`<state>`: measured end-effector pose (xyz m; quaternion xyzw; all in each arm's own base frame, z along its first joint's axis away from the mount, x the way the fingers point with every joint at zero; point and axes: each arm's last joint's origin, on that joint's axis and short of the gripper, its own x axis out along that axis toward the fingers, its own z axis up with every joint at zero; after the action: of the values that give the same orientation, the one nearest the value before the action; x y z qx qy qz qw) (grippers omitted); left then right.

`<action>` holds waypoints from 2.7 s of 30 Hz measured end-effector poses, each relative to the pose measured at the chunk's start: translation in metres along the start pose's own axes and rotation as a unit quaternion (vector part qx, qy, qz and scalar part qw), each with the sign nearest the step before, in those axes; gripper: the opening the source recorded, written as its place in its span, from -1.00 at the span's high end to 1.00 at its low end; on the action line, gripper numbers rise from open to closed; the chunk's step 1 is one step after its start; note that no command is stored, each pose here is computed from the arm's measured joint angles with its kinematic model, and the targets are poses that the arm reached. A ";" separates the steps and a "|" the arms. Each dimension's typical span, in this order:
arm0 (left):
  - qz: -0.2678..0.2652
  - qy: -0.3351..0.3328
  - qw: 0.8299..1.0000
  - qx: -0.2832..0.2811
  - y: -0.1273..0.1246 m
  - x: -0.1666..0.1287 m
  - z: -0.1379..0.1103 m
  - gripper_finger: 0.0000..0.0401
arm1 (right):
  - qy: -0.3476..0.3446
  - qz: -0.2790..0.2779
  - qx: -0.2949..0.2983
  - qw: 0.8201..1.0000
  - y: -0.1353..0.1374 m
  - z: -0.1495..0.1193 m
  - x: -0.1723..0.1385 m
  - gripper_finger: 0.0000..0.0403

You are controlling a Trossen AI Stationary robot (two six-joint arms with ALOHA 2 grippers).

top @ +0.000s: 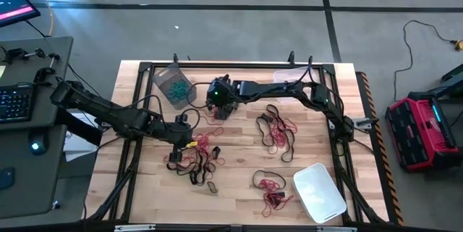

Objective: Sort rubber bands into baskets
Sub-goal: Put the blue rubber band into the black bin

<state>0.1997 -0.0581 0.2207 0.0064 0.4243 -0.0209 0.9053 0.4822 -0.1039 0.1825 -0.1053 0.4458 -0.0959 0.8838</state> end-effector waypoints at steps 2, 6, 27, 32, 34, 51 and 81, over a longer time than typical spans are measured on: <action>-0.005 -0.001 1.000 0.004 -0.002 -0.002 -0.001 1.00 | -0.001 0.002 -0.002 1.000 0.000 0.005 -0.004 1.00; -0.009 -0.011 1.000 0.000 -0.005 -0.010 -0.002 1.00 | 0.002 0.013 -0.007 1.000 0.003 0.012 -0.011 1.00; -0.015 -0.066 0.998 -0.008 -0.012 -0.036 -0.004 1.00 | 0.026 0.054 -0.043 0.997 0.048 -0.003 -0.003 0.37; -0.015 -0.066 0.998 -0.008 -0.012 -0.036 -0.004 1.00 | 0.030 0.034 -0.080 0.996 0.046 -0.004 -0.003 0.26; -0.015 -0.066 0.998 -0.007 -0.012 -0.036 -0.004 1.00 | 0.027 0.046 -0.097 0.994 0.045 -0.005 -0.002 0.26; -0.013 -0.059 0.998 -0.006 -0.011 -0.036 -0.005 1.00 | 0.014 0.096 -0.179 0.979 0.057 -0.017 0.030 0.39; -0.013 -0.057 0.998 -0.010 -0.011 -0.036 -0.006 1.00 | -0.004 0.094 -0.163 0.982 0.057 -0.002 0.004 0.98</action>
<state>0.1719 -0.0680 0.2447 -0.0090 0.3724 -0.0286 0.9276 0.4877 -0.0505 0.1628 -0.2061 0.4594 0.0617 0.8618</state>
